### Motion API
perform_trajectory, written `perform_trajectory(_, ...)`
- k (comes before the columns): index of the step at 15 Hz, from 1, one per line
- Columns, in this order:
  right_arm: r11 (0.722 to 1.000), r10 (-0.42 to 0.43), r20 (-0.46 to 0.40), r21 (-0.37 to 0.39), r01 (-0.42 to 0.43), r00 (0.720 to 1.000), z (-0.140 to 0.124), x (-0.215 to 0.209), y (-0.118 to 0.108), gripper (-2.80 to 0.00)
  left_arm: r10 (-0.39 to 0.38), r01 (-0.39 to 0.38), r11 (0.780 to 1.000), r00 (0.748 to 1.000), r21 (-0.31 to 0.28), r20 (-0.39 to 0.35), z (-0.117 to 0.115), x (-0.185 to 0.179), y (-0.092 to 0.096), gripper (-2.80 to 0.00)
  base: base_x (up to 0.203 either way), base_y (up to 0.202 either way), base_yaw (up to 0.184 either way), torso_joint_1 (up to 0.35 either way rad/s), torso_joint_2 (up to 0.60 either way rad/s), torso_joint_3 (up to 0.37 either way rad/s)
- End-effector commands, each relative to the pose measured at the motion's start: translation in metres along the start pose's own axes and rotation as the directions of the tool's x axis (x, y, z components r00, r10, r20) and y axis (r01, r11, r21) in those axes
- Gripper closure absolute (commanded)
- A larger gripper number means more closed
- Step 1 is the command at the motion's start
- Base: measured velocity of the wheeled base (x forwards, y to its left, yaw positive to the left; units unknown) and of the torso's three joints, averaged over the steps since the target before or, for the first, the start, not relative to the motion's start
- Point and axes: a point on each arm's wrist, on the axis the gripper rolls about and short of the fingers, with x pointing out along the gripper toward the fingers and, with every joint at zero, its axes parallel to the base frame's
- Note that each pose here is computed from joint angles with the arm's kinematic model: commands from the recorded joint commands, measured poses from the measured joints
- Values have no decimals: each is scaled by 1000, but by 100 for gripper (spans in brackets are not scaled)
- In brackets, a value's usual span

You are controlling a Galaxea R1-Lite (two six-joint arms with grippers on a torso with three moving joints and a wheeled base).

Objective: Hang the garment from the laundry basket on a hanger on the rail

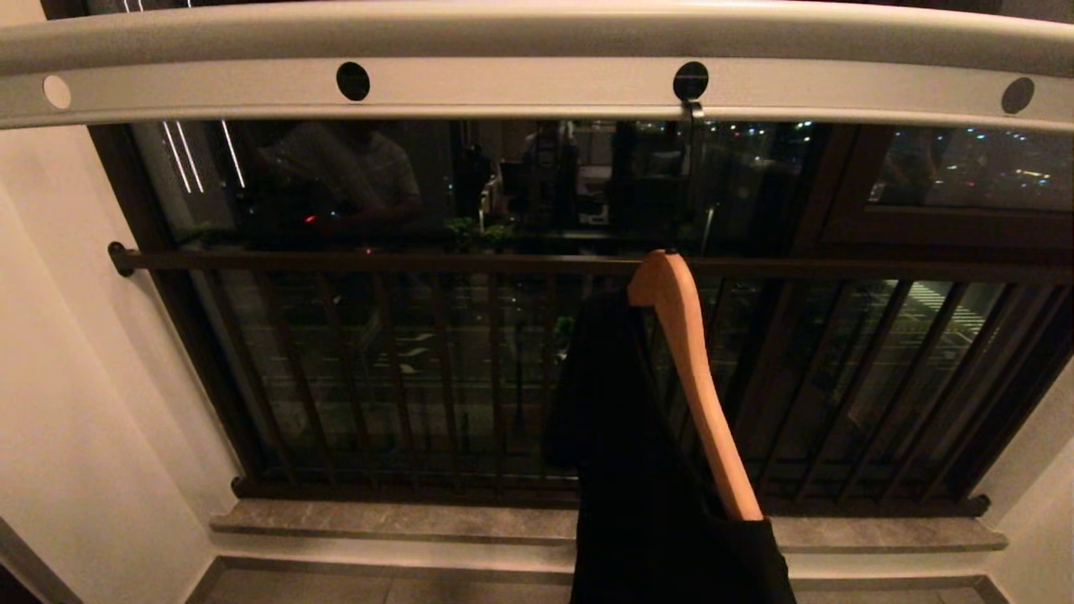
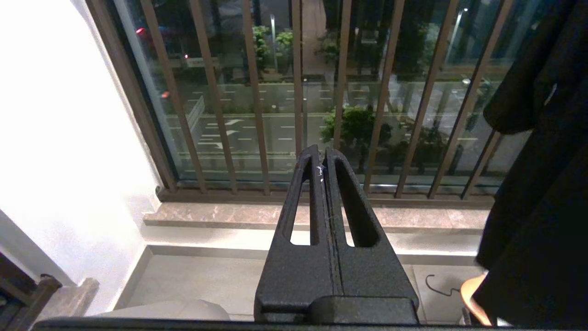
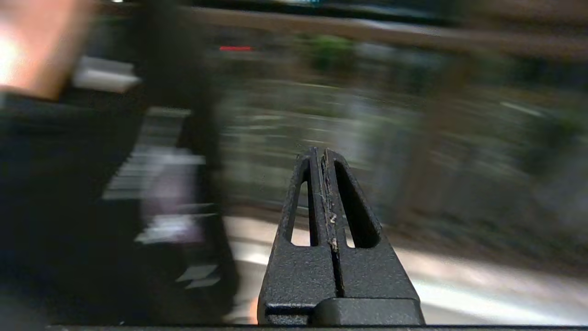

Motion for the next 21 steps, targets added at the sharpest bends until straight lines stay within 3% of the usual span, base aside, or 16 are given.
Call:
perform_trajectory(1,992,-124,3,-4,124,992,-22,-3,-2,0,-1,1,1000,1000,0,-2,0,0,0,0,0,0,0,0,0,0)
perform_trajectory(3,976,-217,-1,-12,217,976,-43,6,-3,0,-1,1,1000,1000,0,-2,0,0,0,0,0,0,0,0,0,0)
perform_trajectory(6,970,-237,-75,-69,232,969,-92,9,-3,0,-1,1,1000,1000,0,-2,0,0,0,0,0,0,0,0,0,0)
perform_trajectory(7,972,-235,-96,-42,232,967,-99,9,-3,0,-1,1,1000,1000,0,-2,0,0,0,0,0,0,0,0,0,0)
perform_trajectory(11,988,-154,-38,-27,153,987,-105,-2,0,0,-1,1,1000,1000,0,-2,0,0,0,0,0,0,0,0,0,0)
perform_trajectory(15,988,-154,65,-5,155,986,-107,-10,2,0,-1,1,1000,1000,0,-2,0,0,0,0,0,0,0,0,0,0)
perform_trajectory(17,986,-165,35,-31,166,986,-110,-10,2,0,-1,1,1000,1000,0,-2,0,0,0,0,0,0,0,0,0,0)
perform_trajectory(18,983,-180,-34,-51,178,983,-116,-11,1,0,-1,1,1000,1000,0,-2,0,0,0,0,0,0,0,0,0,0)
perform_trajectory(21,981,-165,1,-99,165,986,-113,-10,2,0,-1,1,1000,1000,0,-2,0,0,0,0,0,0,0,0,0,0)
